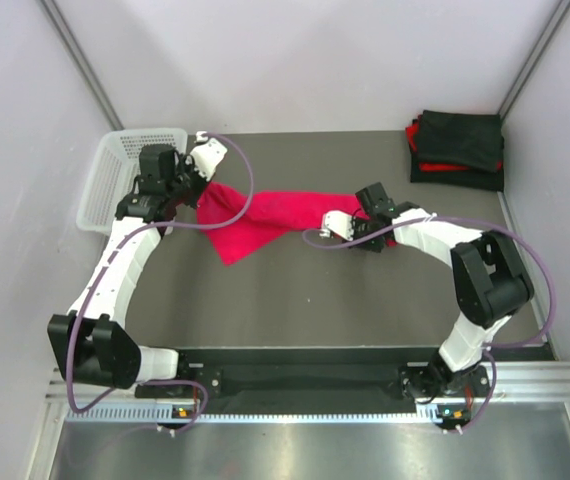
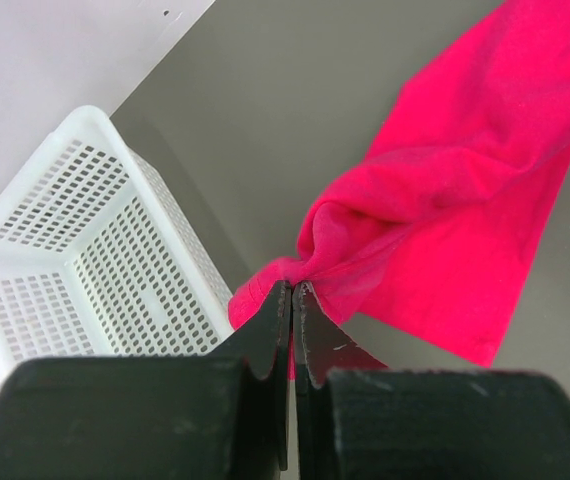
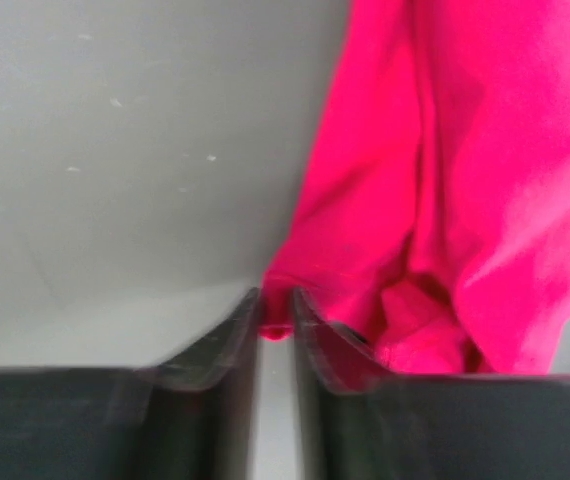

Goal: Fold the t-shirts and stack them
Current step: Flatten the tshirt out

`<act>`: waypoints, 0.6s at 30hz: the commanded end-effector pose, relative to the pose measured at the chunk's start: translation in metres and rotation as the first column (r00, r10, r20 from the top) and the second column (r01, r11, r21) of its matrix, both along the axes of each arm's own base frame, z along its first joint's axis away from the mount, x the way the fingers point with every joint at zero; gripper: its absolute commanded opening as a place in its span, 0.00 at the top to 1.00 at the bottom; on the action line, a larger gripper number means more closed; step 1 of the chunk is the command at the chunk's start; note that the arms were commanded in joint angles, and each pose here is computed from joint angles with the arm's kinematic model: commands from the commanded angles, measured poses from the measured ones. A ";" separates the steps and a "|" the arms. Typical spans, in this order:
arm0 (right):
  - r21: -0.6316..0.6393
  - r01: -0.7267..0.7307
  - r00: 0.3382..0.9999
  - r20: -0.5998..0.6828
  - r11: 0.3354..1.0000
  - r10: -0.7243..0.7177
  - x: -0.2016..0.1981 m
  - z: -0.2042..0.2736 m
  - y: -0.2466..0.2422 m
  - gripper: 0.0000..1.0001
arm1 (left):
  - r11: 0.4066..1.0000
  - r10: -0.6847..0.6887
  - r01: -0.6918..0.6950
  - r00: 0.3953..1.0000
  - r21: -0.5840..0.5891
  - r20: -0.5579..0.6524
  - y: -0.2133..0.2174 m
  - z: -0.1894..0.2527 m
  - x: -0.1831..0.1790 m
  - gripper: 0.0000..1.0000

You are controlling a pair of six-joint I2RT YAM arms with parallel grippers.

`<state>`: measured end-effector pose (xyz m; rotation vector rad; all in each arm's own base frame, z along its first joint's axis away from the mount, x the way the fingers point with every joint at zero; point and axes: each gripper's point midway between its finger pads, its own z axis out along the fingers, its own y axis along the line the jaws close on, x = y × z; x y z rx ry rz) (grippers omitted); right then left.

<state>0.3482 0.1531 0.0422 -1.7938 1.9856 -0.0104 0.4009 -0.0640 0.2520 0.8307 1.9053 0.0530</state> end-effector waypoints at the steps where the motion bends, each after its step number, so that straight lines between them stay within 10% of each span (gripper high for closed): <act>1: 0.024 0.048 0.995 0.088 0.999 -0.050 0.028 0.023 0.000 0.88 | 1.000 -0.002 0.003 0.998 -0.006 0.068 -0.002 0.023 0.007 1.00; 4: 0.040 0.069 0.988 0.139 0.997 -0.074 0.034 0.042 -0.002 1.00 | 1.000 0.001 -0.001 0.997 0.003 0.080 0.000 0.026 0.008 1.00; 18: 0.451 0.008 0.827 0.499 0.892 -0.260 0.022 0.330 0.004 1.00 | 0.998 0.031 -0.046 0.956 0.047 0.293 0.012 0.107 0.011 1.00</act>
